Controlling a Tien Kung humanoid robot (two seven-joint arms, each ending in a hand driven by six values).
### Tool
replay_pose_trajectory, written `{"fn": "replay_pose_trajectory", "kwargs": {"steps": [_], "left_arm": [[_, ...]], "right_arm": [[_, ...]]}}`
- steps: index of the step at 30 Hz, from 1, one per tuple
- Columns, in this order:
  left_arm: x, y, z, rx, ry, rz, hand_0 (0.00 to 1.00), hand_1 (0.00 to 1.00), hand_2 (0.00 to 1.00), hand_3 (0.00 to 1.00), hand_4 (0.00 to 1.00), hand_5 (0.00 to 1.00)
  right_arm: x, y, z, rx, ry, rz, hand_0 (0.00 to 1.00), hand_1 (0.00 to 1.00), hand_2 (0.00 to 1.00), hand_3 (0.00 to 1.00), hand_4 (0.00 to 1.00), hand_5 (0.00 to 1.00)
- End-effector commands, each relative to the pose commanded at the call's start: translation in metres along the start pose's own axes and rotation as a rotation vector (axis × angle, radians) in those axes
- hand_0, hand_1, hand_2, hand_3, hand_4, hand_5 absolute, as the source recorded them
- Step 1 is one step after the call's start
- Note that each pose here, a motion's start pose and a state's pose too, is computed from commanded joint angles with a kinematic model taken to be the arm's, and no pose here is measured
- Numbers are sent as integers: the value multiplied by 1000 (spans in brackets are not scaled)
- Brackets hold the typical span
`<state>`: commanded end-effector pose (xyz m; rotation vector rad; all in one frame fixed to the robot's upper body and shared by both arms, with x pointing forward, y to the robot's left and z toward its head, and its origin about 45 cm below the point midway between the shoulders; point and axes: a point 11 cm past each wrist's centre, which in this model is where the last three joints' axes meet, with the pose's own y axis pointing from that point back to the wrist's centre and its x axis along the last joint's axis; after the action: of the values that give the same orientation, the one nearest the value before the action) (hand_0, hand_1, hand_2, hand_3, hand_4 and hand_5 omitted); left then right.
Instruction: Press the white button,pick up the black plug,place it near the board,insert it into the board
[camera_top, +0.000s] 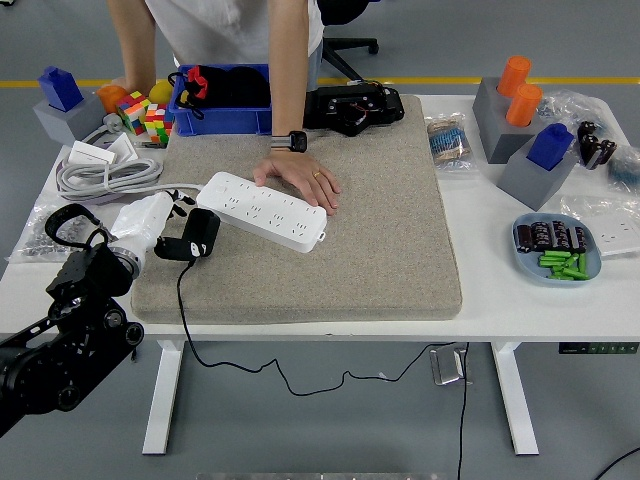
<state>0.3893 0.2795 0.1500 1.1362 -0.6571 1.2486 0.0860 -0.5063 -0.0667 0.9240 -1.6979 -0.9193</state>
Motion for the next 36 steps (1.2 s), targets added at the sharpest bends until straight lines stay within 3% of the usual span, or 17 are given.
{"fn": "replay_pose_trajectory", "kwargs": {"steps": [4, 5, 10, 11, 22, 23, 28, 29, 34, 35, 36], "left_arm": [[-3, 0, 3, -5, 16, -11, 763, 836, 855, 849, 931, 203], [-3, 1, 3, -6, 21, -16, 823, 916, 954, 944, 998, 446], [-6, 2, 8, -11, 44, -37, 823, 916, 954, 944, 998, 446], [-6, 3, 8, -9, 46, -38, 829, 916, 960, 967, 998, 519], [-4, 1, 7, 7, 37, -18, 829, 917, 959, 967, 998, 530], [-5, 1, 7, 12, 30, -17, 798, 874, 902, 909, 998, 476], [-10, 1, 4, 41, 21, -21, 798, 874, 902, 909, 998, 476], [-11, 1, 5, 41, 22, -21, 700, 716, 760, 786, 984, 353], [-12, 0, 9, 30, 27, -12, 700, 716, 760, 786, 984, 353], [-12, 0, 10, 28, 27, -11, 633, 658, 683, 760, 977, 339], [-13, 0, 10, 27, 27, -11, 633, 658, 683, 760, 977, 339]], "right_arm": [[-1, 0, 0, 0, 1, -3, 766, 647, 632, 614, 665, 430], [-1, 0, 0, 0, 1, -4, 766, 648, 632, 614, 665, 430], [-2, 0, -1, 2, 1, -7, 766, 648, 632, 614, 665, 430], [-2, 0, 0, 1, 1, -7, 765, 648, 631, 614, 666, 429], [-1, 0, 0, -1, 3, -5, 766, 647, 632, 614, 667, 424], [-2, 0, 0, 0, 2, -6, 766, 647, 632, 614, 667, 424], [-2, 0, -1, 2, 2, -6, 766, 647, 632, 614, 667, 424], [-2, 0, -1, 1, 3, -6, 766, 648, 632, 614, 668, 425], [-2, 0, -1, 0, 4, -4, 766, 648, 632, 614, 668, 425], [-2, 0, 0, 0, 4, -4, 766, 648, 632, 614, 667, 426], [-2, 0, 0, 0, 4, -4, 766, 648, 632, 614, 667, 426]]}}
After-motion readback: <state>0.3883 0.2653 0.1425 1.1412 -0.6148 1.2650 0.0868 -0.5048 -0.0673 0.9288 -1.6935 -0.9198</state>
